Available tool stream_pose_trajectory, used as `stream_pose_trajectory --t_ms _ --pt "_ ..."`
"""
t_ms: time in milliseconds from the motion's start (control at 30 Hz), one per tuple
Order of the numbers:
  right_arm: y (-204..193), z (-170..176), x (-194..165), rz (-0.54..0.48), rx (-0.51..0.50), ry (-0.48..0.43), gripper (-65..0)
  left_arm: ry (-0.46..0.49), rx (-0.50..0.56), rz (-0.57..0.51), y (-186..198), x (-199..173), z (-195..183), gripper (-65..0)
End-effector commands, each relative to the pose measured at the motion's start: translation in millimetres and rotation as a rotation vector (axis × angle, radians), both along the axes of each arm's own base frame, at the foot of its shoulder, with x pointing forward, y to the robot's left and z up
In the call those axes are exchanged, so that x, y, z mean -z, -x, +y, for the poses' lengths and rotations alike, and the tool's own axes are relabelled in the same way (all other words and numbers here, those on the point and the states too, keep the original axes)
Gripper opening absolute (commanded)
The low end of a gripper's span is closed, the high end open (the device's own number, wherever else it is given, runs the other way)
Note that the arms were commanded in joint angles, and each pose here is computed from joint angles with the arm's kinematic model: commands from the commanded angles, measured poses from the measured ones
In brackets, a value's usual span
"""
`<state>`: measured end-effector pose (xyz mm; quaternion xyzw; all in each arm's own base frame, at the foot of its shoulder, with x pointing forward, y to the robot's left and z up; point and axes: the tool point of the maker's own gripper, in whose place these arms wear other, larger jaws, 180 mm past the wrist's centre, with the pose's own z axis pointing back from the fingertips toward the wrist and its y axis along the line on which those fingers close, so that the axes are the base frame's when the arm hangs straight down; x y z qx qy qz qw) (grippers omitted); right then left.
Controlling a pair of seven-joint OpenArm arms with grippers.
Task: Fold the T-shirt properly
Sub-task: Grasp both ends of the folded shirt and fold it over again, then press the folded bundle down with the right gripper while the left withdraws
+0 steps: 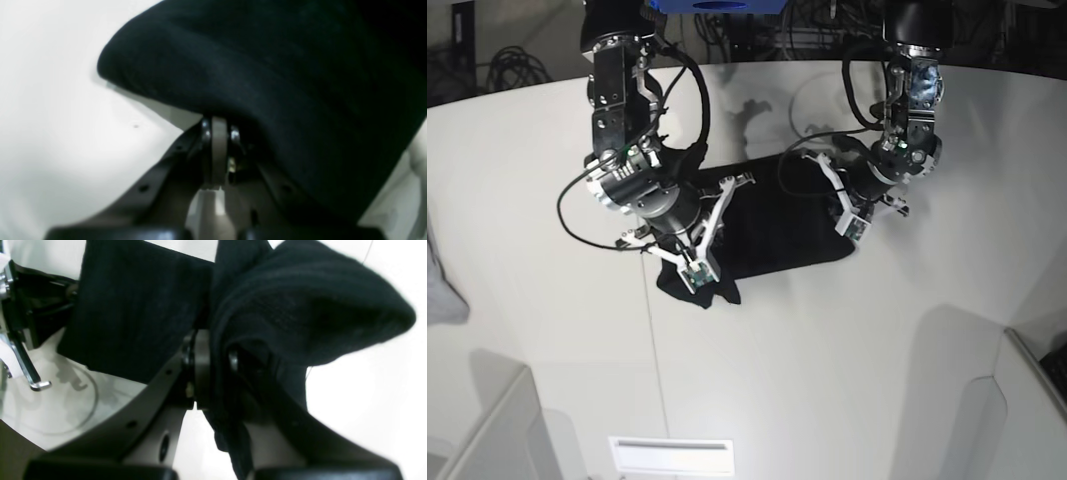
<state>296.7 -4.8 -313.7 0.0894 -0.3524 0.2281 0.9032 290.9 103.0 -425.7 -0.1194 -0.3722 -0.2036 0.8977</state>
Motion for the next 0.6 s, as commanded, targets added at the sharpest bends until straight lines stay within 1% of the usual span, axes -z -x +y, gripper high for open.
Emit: stream_pose_trajectory --t_ms 0,67,133,233,367,433,567 --pt "-8.3 9.0 -17.9 -0.064 -0.007 -0.055 -65.0 0.008 -0.001 -0.037 -8.9 -10.1 -0.1 -65.0" --pt "-6.8 18.4 -22.4 -0.063 -0.028 -0.122 -65.0 0.010 -0.006 -0.041 -10.6 -11.5 1.1 -65.0" --pt "-4.3 25.4 -24.7 -0.053 -0.045 -0.165 -65.0 0.005 -0.010 -0.044 -11.6 -11.9 3.6 -65.0" --pt "-3.2 29.3 -25.4 -0.030 -0.007 -0.216 -65.0 0.000 -0.010 -0.047 -12.2 -12.9 5.7 -65.0" --pt "0.6 44.5 -29.5 0.014 0.009 -0.324 -65.0 0.000 -0.009 -0.051 -12.4 -14.6 5.8 -65.0" --pt "-1.5 45.0 -24.7 0.028 0.031 -0.339 -65.0 0.002 -0.010 -0.050 -11.8 -14.2 5.6 -65.0" --pt "-1.5 50.0 -12.0 0.048 0.034 -0.346 -65.0 0.003 -0.010 -0.047 -10.1 -13.4 5.4 -65.0"
